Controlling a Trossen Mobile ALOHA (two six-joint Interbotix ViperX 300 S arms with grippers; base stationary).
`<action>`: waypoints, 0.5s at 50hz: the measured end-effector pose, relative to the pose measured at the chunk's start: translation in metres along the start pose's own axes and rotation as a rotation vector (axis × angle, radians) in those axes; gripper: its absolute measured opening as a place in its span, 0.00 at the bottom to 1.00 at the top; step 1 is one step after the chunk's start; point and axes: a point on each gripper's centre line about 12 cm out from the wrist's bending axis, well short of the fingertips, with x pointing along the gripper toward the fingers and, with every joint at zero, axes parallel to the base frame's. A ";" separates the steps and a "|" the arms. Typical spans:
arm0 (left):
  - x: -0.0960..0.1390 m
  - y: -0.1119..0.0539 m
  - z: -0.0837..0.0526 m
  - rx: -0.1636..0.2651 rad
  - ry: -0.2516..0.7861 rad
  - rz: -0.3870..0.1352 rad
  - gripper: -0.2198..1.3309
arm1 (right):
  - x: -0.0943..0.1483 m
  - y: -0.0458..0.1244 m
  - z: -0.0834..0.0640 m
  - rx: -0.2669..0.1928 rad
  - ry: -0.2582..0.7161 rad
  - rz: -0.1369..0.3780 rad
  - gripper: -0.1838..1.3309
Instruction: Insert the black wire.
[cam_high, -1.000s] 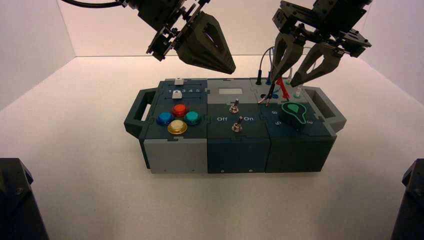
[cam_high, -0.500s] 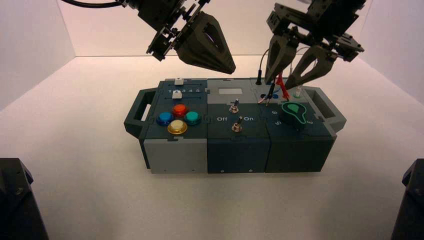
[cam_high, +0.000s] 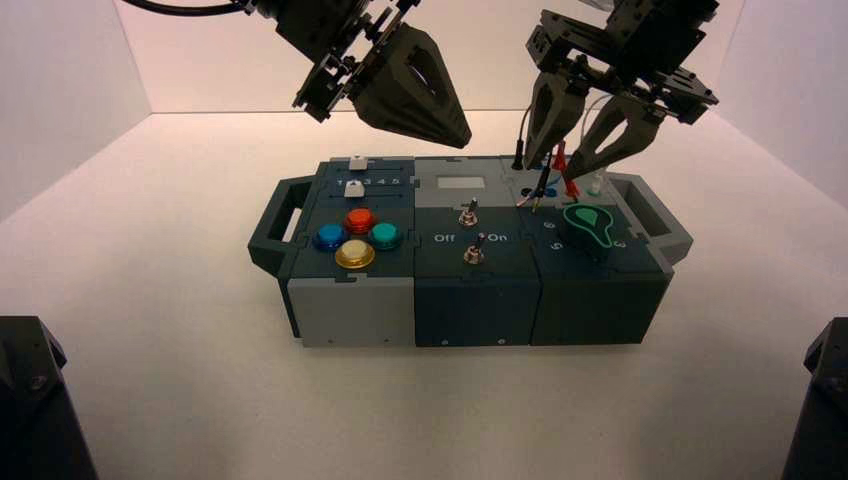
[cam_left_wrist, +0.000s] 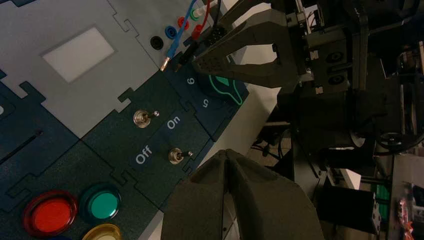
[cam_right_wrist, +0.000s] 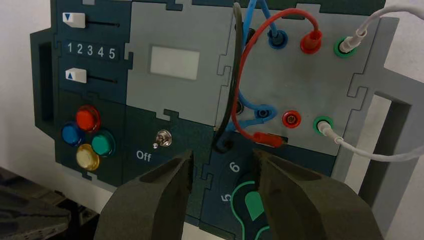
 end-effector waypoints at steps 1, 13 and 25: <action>0.000 0.000 0.001 0.000 -0.002 0.000 0.04 | 0.000 0.000 0.000 0.002 0.000 0.000 0.87; 0.000 0.000 0.000 0.000 0.000 0.000 0.04 | 0.003 0.001 0.003 0.001 0.007 -0.002 0.87; 0.000 0.000 0.000 0.000 0.000 0.000 0.04 | 0.005 0.000 0.004 0.003 0.014 -0.005 0.87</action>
